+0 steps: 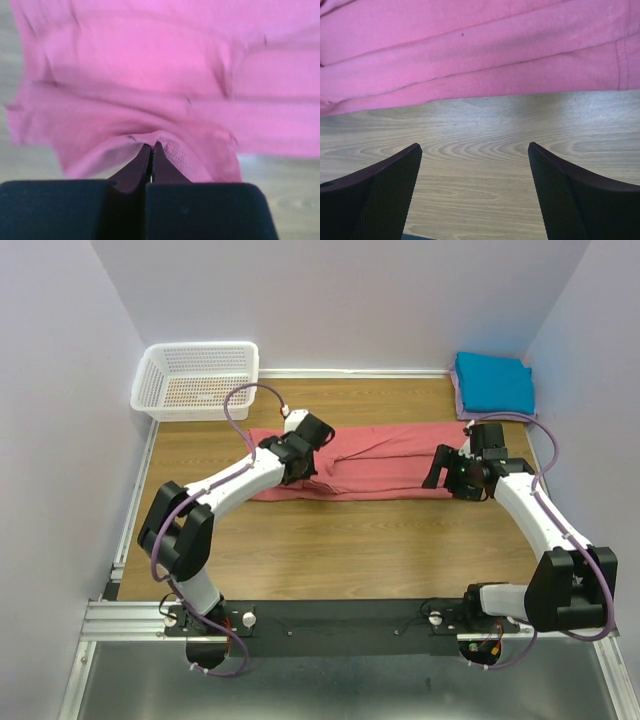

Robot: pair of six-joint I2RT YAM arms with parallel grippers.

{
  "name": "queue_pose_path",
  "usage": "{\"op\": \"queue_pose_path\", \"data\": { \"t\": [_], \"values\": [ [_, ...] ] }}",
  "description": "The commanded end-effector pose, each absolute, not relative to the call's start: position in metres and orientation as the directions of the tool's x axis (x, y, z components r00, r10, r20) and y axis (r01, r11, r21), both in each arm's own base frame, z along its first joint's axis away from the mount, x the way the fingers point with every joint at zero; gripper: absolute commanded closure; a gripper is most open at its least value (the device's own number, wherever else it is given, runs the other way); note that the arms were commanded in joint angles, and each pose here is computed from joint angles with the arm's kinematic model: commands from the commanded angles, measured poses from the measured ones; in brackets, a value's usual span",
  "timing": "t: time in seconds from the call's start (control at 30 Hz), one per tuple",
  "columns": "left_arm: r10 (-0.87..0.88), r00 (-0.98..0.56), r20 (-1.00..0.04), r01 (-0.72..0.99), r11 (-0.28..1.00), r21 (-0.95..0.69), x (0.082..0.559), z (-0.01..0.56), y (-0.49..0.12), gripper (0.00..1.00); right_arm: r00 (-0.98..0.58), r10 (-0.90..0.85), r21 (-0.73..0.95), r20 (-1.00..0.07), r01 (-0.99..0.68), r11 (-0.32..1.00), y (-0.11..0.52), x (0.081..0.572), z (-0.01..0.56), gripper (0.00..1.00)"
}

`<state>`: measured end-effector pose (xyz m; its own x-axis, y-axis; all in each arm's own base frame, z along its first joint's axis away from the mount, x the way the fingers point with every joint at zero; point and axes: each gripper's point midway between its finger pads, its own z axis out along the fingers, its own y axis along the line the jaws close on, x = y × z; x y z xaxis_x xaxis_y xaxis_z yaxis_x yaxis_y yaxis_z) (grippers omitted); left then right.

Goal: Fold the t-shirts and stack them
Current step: Fold the tshirt

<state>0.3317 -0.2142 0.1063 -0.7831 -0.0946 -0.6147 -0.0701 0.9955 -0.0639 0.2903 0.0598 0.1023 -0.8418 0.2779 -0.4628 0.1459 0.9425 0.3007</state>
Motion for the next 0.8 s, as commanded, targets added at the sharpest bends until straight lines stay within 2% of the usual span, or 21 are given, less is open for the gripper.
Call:
{"op": "queue_pose_path", "data": {
  "t": [0.0,0.17,0.37,0.7,0.77],
  "values": [
    [-0.024,-0.737,-0.675,-0.073,0.996,0.045,0.378,0.117,-0.193,1.00,-0.859,0.245,0.314,-0.450,0.104,0.944,0.067,0.290,0.107,0.03],
    [0.002,-0.707,-0.707,-0.096,0.990,0.098,0.429,0.122,-0.180,1.00,-0.861,0.245,0.328,-0.446,0.097,0.940,0.070,0.291,0.109,0.03],
    [-0.012,-0.657,-0.754,-0.120,0.989,0.089,0.474,0.135,-0.177,1.00,-0.864,0.238,0.342,-0.444,0.082,0.936,0.074,0.295,0.111,0.03],
    [-0.027,-0.656,-0.754,-0.132,0.988,0.079,0.500,0.118,-0.183,1.00,-0.869,0.232,0.300,-0.438,0.101,0.948,0.068,0.306,0.102,0.03],
    [-0.026,-0.671,-0.741,-0.128,0.988,0.081,0.501,0.108,-0.183,0.92,-0.865,0.236,0.286,-0.442,0.113,0.952,0.065,0.310,0.102,0.03]
  ]
}}
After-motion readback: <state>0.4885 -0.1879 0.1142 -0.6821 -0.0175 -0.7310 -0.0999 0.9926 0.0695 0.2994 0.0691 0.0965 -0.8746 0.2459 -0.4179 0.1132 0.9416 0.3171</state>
